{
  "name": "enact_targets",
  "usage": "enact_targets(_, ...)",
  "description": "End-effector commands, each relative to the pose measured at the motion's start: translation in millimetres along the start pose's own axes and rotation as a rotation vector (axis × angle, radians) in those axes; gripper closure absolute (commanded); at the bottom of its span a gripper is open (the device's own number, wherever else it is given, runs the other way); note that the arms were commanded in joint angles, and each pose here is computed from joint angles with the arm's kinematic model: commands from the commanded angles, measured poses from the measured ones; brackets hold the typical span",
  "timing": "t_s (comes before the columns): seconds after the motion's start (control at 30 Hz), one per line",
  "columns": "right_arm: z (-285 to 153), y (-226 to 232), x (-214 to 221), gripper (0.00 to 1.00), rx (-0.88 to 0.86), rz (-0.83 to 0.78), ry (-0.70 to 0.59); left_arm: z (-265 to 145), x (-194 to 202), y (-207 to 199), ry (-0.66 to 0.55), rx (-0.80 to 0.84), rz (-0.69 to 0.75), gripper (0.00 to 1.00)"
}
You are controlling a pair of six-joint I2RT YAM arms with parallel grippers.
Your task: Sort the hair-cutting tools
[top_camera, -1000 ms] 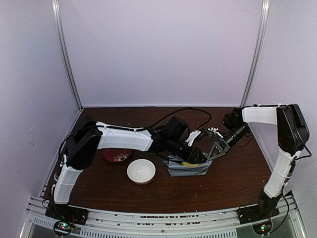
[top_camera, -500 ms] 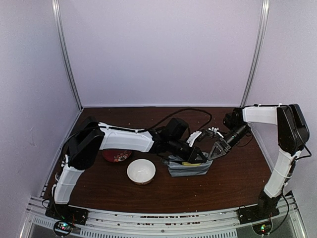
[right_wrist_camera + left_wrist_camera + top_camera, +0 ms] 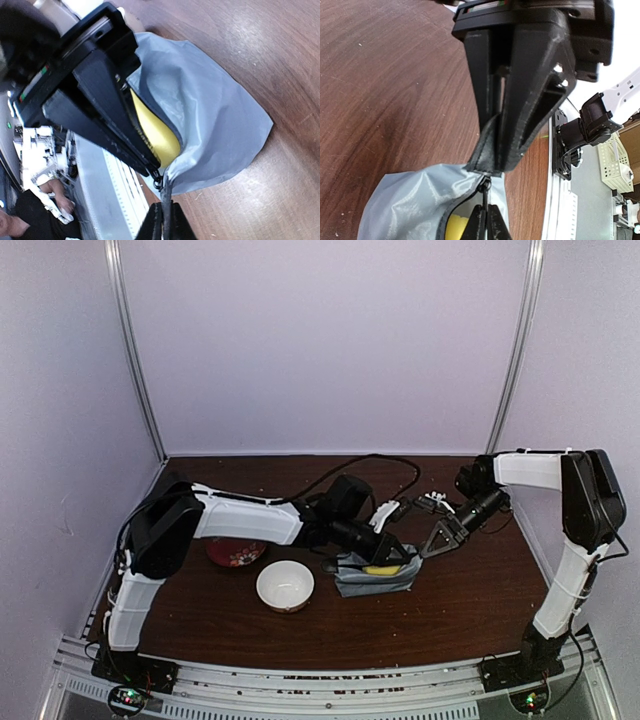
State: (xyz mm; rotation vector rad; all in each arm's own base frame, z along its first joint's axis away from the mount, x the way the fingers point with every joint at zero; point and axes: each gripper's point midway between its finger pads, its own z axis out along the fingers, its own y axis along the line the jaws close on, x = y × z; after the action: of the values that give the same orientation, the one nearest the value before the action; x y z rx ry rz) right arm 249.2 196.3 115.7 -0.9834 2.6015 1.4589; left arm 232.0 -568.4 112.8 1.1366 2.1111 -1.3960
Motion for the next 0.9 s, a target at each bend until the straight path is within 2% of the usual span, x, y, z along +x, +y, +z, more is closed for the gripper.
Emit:
enact_targets(0.0, -5.8, 1.9, -4.3, 1.00, 0.010, -0.001, -0.021, -20.8, -21.8, -12.2, -0.041, -0.008, 0.060, 1.00)
enact_targets(0.27, -14.2, -3.5, -6.0, 1.00, 0.047, 0.003, -0.049, -36.3, 9.5, 5.5, 0.121, -0.072, 0.037, 1.00)
enact_targets(0.67, -36.1, -20.4, -8.9, 1.00, 0.118, 0.043, -0.125, -88.1, 50.2, 2.5, 0.341, -0.147, 0.054, 1.00)
enact_targets(0.87, -41.3, -22.8, -7.7, 1.00, 0.127, 0.053, -0.143, -99.3, 67.5, 6.1, 0.382, -0.172, 0.042, 1.00)
